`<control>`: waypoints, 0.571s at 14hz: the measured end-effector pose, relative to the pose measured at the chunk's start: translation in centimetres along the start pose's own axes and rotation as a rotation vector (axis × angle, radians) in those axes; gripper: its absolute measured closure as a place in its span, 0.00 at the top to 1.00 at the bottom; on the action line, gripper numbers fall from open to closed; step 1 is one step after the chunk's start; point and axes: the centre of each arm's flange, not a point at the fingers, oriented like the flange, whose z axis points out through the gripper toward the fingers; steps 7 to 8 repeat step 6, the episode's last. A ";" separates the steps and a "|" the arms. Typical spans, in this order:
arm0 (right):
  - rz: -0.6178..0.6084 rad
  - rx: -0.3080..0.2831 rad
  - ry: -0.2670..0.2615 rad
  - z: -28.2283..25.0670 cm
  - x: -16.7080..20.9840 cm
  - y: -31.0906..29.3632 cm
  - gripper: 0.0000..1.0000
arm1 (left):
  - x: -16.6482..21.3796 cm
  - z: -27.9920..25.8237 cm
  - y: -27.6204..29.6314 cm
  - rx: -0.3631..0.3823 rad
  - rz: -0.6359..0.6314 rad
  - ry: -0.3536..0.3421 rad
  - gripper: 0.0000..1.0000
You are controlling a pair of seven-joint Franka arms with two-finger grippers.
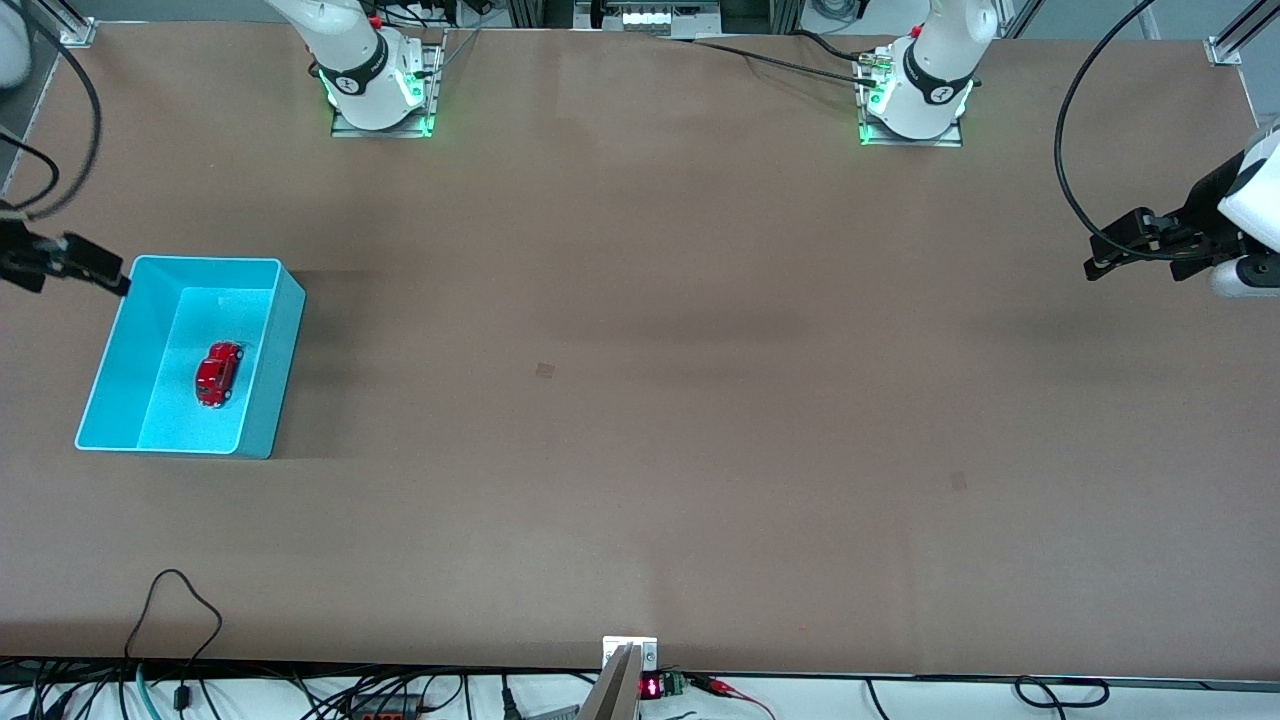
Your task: Wind red beetle toy and store in blue box
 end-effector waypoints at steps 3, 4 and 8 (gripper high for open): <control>0.002 0.004 0.003 -1.0 -0.6 0.1 1.00 | 0.0 0.0 0.5 0.000 0.009 -0.002 1.00; 0.002 0.004 0.001 -0.9 -0.5 0.1 1.00 | 0.0 0.0 0.6 0.000 0.011 -0.003 1.00; 0.002 0.004 -0.001 -0.8 -0.5 0.1 1.00 | -0.1 0.1 0.8 0.000 0.014 -0.004 1.00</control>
